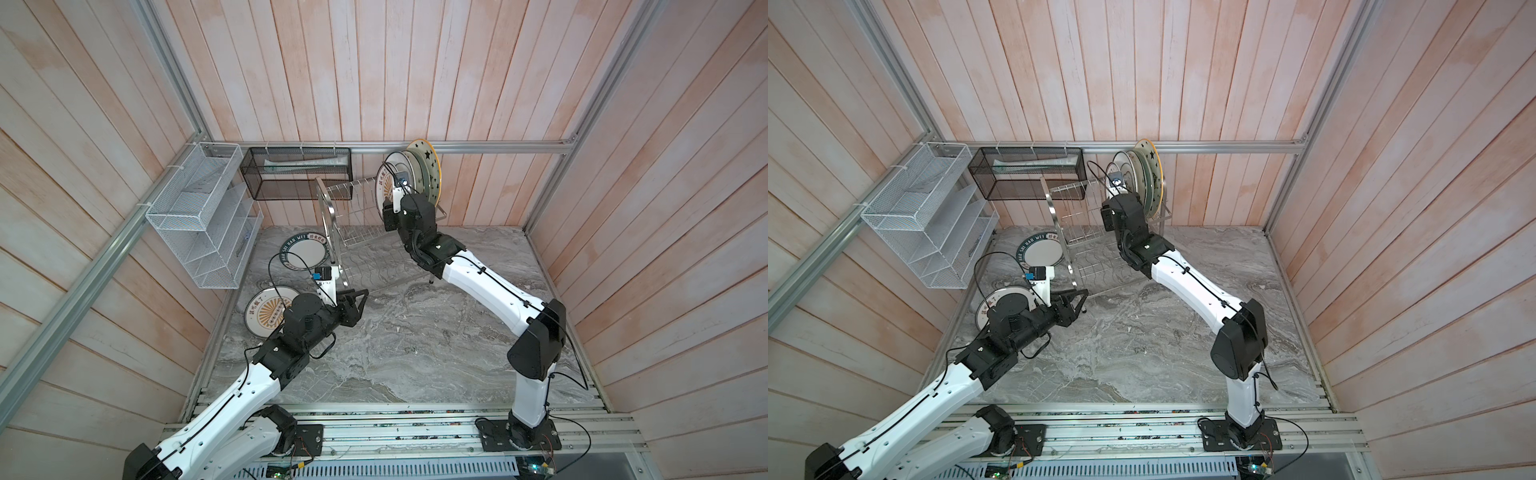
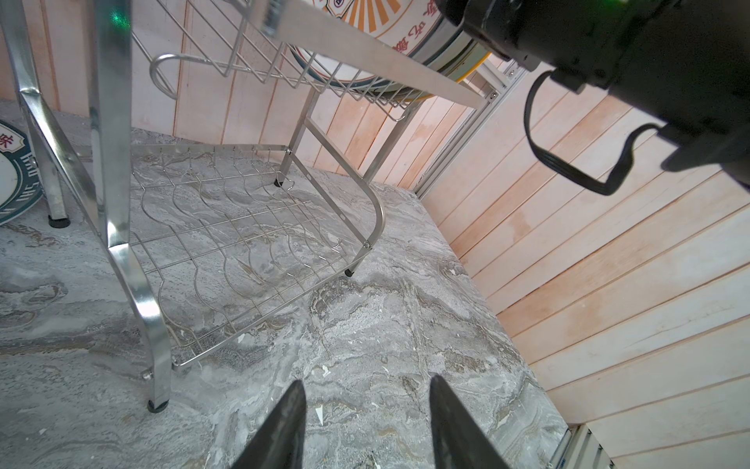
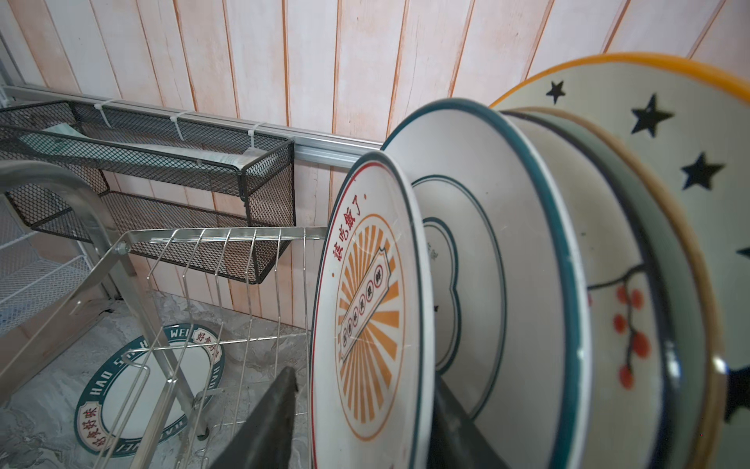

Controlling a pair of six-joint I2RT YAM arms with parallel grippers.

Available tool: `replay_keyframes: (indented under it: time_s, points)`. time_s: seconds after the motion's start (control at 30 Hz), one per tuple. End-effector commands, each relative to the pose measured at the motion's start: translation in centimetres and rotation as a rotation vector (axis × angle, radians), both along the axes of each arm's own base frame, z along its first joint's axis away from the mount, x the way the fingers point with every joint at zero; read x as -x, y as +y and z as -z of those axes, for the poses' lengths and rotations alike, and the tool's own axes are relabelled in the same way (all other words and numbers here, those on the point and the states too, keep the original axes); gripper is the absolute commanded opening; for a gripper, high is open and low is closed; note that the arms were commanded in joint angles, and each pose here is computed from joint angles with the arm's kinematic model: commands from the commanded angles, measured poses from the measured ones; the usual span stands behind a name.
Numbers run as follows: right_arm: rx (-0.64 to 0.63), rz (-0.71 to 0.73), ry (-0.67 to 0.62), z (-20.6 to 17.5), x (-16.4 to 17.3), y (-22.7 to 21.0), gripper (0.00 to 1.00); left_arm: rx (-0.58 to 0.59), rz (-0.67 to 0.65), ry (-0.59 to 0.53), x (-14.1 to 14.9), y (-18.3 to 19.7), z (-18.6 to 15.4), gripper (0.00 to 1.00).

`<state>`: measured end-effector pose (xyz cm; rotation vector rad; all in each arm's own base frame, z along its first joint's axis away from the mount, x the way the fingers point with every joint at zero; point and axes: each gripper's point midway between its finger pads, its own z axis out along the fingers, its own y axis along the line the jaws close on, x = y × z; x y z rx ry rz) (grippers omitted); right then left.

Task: Load plates into a dish rack
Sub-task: Place the plate on the dish rack, then pick up the plate from the middle-left of the table.

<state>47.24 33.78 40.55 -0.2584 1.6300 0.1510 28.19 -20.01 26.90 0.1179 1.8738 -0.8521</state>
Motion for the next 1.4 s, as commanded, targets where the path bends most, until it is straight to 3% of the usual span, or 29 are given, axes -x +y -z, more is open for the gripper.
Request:
replay_keyframes:
  time_s: [0.0,0.53,0.73,1.1,1.37]
  points:
    - [-0.052,-0.01,-0.058,-3.2,1.2,-0.9,0.56,0.003,-0.012,-0.008,-0.2,0.2,0.0,0.5]
    - [-0.12,-0.08,-0.131,-6.6,3.6,-1.7,0.74,0.001,-0.018,0.005,-0.3,0.2,0.2,0.52]
    - [-0.187,-0.109,-0.183,-8.4,5.8,-3.6,0.75,-0.003,-0.026,0.008,-0.4,0.3,0.2,0.52]
    - [-0.295,-0.053,-0.219,-8.7,7.4,-10.7,0.76,-0.025,-0.037,0.042,-1.2,0.1,0.8,0.52]
    - [-0.355,0.04,-0.161,-5.4,6.8,-17.2,0.76,-0.007,-0.127,0.106,-2.4,2.3,1.9,0.52]
